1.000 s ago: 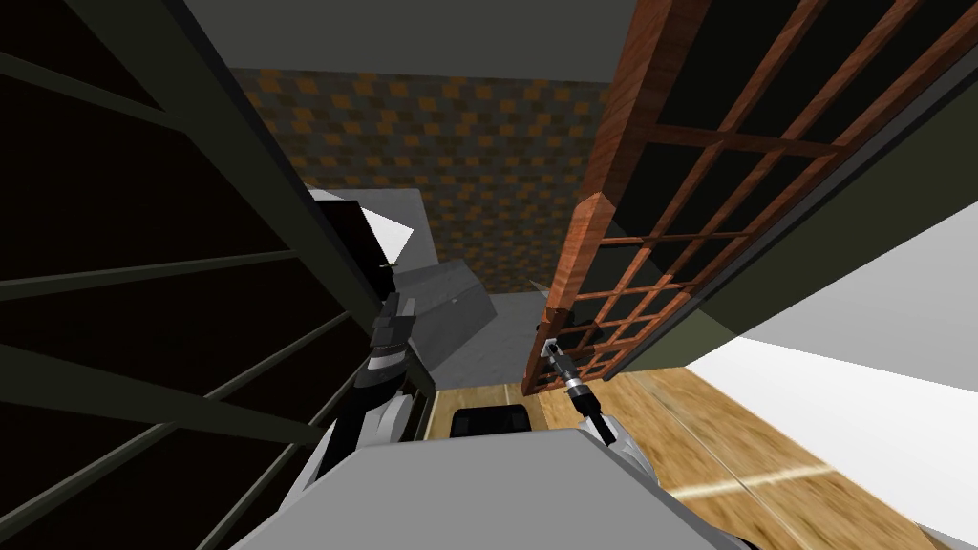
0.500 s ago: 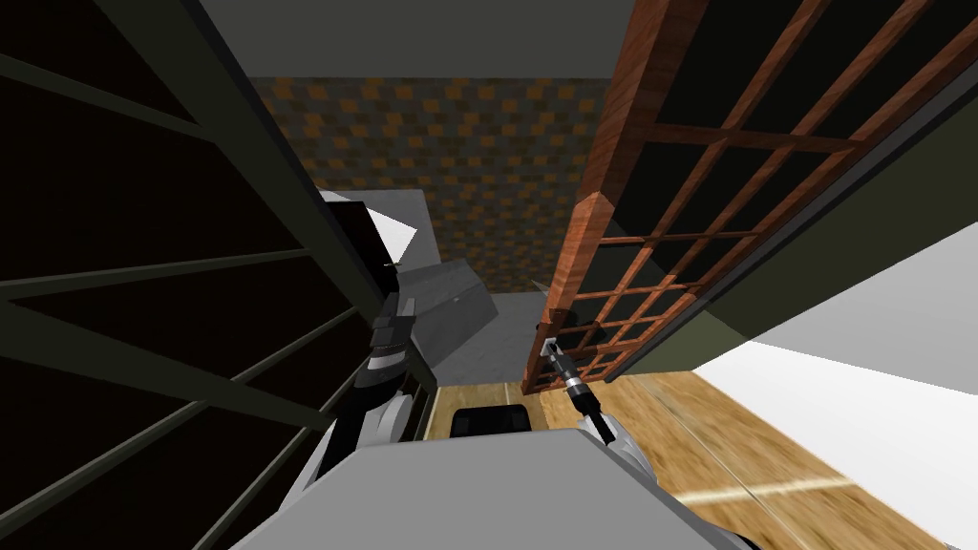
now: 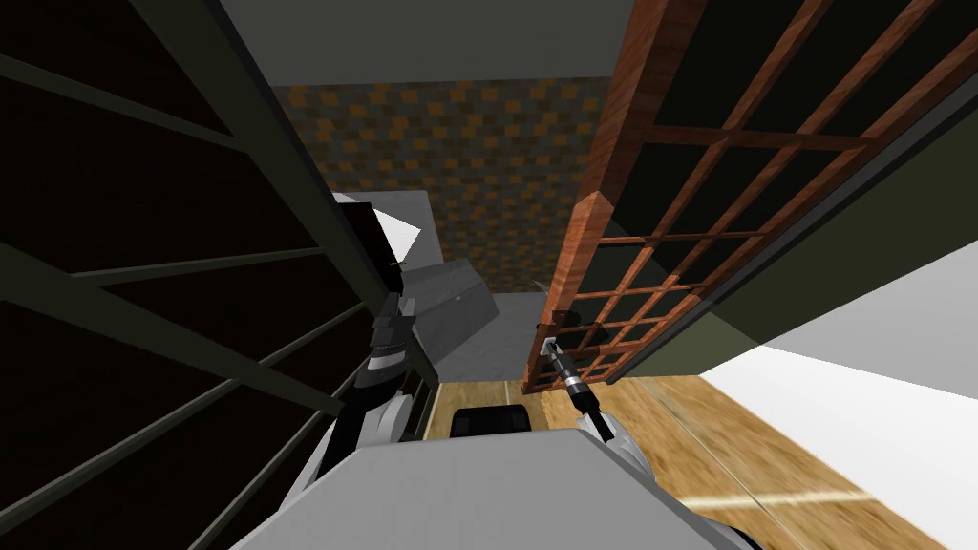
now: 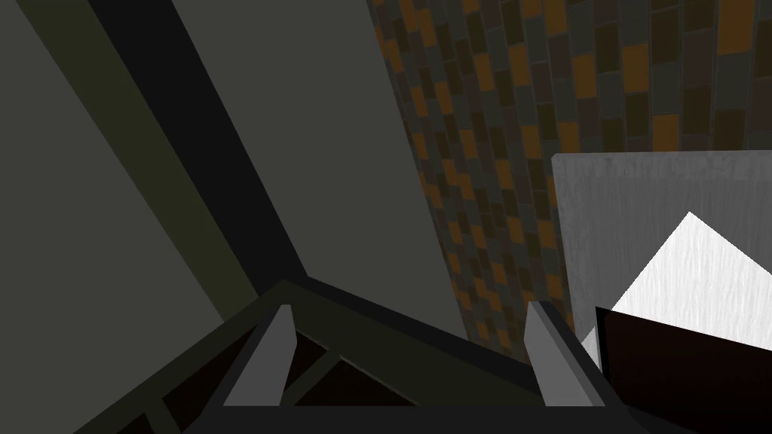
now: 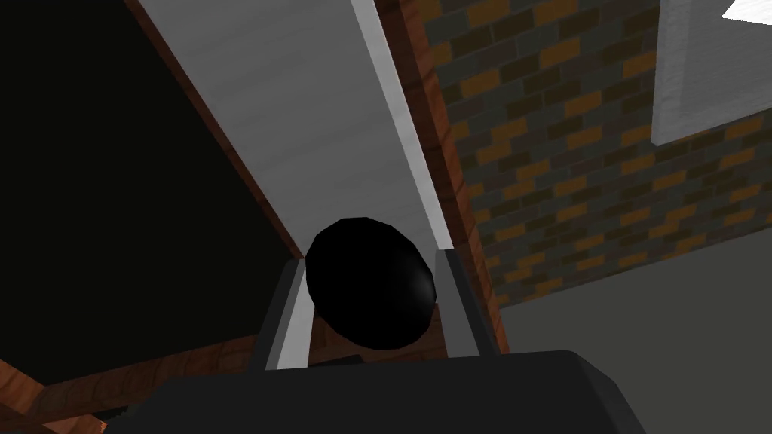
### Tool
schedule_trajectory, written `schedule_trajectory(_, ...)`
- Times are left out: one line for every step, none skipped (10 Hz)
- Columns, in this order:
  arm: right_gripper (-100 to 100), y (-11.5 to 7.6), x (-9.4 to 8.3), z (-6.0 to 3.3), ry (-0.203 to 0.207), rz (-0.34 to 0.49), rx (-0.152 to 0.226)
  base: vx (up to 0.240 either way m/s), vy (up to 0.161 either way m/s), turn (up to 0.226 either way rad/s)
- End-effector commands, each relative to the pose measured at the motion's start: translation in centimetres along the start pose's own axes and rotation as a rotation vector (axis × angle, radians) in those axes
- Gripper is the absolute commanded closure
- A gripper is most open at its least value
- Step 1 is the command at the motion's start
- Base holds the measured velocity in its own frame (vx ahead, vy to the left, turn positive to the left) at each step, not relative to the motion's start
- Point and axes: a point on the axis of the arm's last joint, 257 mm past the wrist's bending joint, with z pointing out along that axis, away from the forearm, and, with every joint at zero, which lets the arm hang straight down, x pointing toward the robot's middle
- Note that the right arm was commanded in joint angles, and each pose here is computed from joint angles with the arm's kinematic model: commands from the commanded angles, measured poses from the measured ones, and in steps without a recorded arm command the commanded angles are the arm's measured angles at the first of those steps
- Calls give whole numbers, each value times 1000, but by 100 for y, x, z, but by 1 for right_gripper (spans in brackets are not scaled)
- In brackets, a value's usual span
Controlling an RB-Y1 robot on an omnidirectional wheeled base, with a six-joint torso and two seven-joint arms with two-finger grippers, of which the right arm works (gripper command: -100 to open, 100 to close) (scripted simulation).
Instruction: Pull the door open
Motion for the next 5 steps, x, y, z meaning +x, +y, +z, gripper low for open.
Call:
schedule_trajectory(100,15,0,2,-3,52,1,-26,-17,29)
schedule_trajectory(100,12,-5,9,-6,84,3,-39,-18,71)
schedule_trajectory(100,12,-5,9,-6,89,3,-30,-18,22)
schedule_trajectory(100,10,-11,16,-9,131,6,-30,-19,30)
schedule_trajectory(100,7,-17,24,-12,165,9,-41,-23,78)
